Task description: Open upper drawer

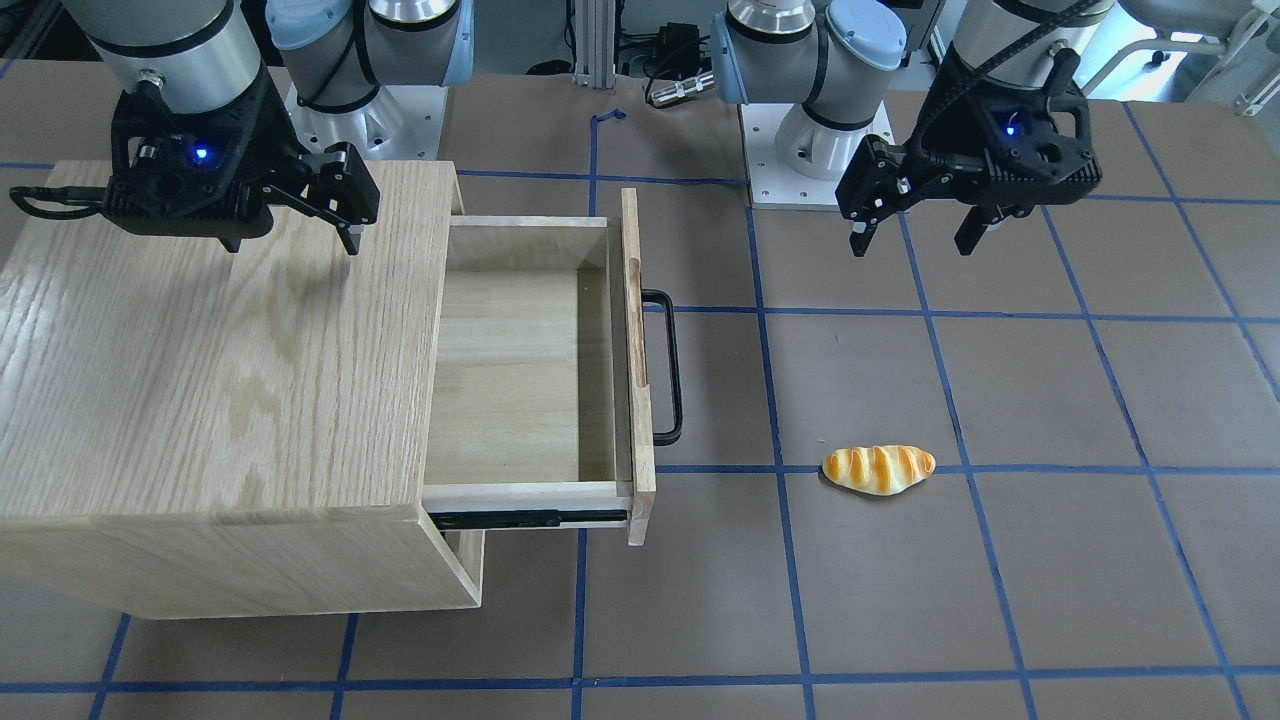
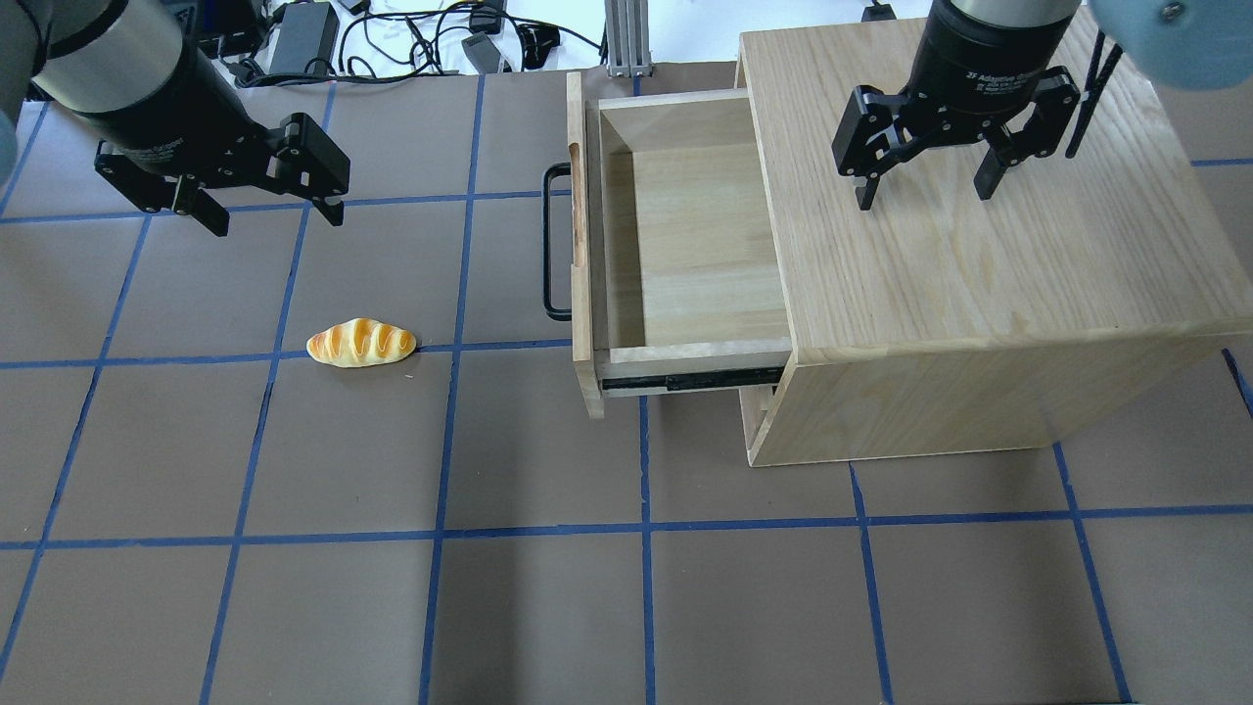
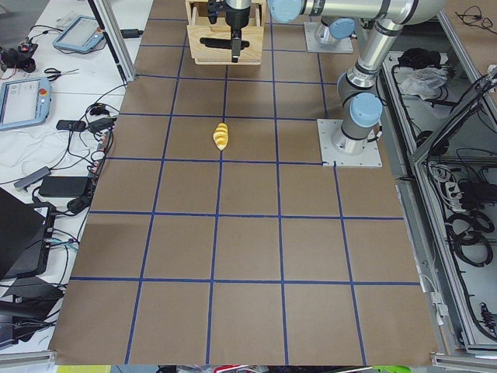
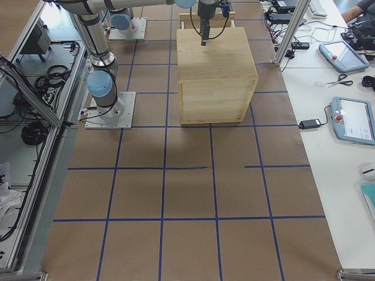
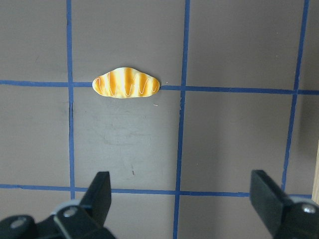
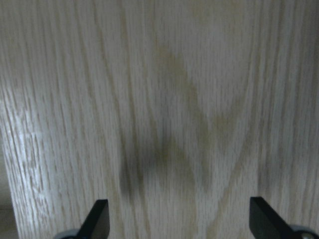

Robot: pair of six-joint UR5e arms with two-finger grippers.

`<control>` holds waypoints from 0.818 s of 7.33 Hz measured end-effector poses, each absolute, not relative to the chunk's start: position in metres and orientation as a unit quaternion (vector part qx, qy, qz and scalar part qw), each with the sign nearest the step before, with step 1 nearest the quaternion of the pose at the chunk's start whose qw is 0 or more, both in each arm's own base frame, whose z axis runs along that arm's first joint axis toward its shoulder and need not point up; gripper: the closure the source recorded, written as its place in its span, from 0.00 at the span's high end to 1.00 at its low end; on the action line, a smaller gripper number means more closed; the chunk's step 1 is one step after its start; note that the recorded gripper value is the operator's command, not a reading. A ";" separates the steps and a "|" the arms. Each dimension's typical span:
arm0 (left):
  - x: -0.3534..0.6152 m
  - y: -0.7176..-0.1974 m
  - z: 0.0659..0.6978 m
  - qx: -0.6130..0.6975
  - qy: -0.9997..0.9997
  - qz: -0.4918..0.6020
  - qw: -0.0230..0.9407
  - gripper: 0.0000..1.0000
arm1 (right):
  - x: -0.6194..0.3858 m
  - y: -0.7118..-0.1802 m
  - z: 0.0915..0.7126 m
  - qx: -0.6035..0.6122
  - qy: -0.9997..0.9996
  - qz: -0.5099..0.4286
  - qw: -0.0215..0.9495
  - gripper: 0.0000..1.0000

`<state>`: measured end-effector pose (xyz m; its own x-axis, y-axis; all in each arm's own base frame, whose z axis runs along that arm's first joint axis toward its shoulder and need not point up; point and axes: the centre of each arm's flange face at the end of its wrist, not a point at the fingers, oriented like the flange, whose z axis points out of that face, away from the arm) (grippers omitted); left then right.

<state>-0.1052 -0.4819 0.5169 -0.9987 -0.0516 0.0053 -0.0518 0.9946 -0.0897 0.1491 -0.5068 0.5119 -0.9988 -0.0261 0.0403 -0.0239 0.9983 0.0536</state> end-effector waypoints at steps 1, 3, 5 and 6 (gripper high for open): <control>-0.106 -0.482 0.520 0.026 -0.999 0.047 0.003 1.00 | 0.149 -0.507 0.512 0.013 -0.999 -0.027 0.021 1.00; -0.108 -0.482 0.516 0.026 -0.999 0.044 0.005 1.00 | 0.149 -0.507 0.512 0.013 -0.999 -0.027 0.021 1.00; -0.109 -0.480 0.517 0.028 -0.999 0.039 0.004 1.00 | 0.149 -0.507 0.512 0.013 -0.999 -0.026 0.021 1.00; -0.109 -0.478 0.519 0.029 -0.999 0.038 0.003 1.00 | 0.149 -0.507 0.512 0.013 -0.999 -0.026 0.021 1.00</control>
<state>-0.1091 -0.4776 0.5188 -0.9983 -0.0584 0.0087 -0.0588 0.9955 -0.0749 0.1492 -0.5068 0.5122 -0.9988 -0.0262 0.0403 -0.0240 0.9983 0.0531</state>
